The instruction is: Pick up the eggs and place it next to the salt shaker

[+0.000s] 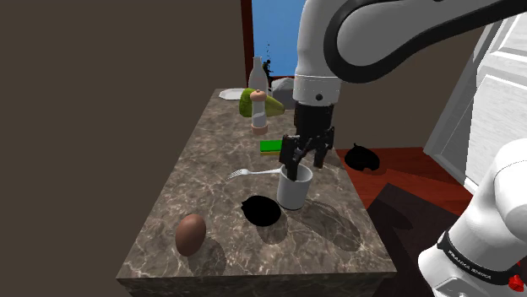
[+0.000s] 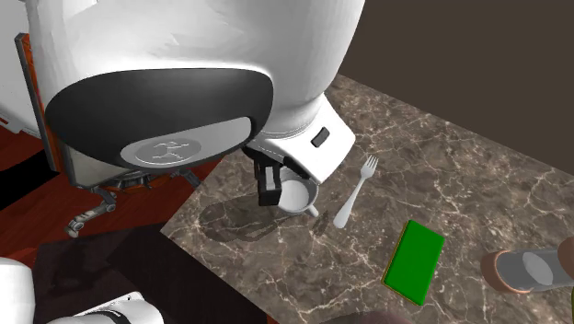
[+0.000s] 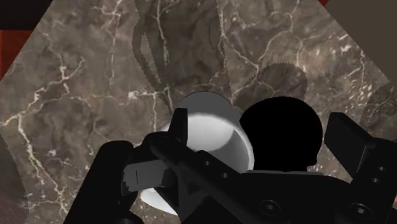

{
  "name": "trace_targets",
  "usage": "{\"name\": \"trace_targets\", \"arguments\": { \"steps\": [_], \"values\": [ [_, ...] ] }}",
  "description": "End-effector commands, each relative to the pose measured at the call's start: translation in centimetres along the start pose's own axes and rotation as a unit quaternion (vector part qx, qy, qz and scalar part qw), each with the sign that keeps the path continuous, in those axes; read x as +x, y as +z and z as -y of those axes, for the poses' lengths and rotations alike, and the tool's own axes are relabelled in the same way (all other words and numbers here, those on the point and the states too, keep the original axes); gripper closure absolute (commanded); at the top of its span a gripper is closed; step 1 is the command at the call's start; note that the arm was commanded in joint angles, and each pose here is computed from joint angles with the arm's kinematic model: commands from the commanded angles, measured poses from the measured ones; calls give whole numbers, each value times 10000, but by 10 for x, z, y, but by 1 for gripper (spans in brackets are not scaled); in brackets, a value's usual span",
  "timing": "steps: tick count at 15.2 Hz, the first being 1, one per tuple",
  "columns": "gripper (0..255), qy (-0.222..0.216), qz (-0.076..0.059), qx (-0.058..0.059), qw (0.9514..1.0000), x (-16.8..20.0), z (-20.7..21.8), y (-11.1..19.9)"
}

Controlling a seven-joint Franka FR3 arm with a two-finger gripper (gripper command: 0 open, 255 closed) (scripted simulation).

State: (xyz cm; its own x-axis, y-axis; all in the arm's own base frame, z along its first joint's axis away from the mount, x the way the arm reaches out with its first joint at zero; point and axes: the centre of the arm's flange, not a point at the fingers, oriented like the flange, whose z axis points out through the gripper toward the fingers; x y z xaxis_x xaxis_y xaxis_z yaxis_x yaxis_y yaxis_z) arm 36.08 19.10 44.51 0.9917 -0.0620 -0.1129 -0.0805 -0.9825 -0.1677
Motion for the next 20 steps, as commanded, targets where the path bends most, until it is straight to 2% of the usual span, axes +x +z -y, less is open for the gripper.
{"name": "trace_targets", "arguments": {
  "steps": [1, 10, 20],
  "values": [
    [0, 90, -58, 69, 9999, 9, 21, 11],
    [0, 462, -290, 335, 9979, 59, 106, 58],
    [0, 874, -547, 630, 9927, 123, 198, 103]
  ]
}}
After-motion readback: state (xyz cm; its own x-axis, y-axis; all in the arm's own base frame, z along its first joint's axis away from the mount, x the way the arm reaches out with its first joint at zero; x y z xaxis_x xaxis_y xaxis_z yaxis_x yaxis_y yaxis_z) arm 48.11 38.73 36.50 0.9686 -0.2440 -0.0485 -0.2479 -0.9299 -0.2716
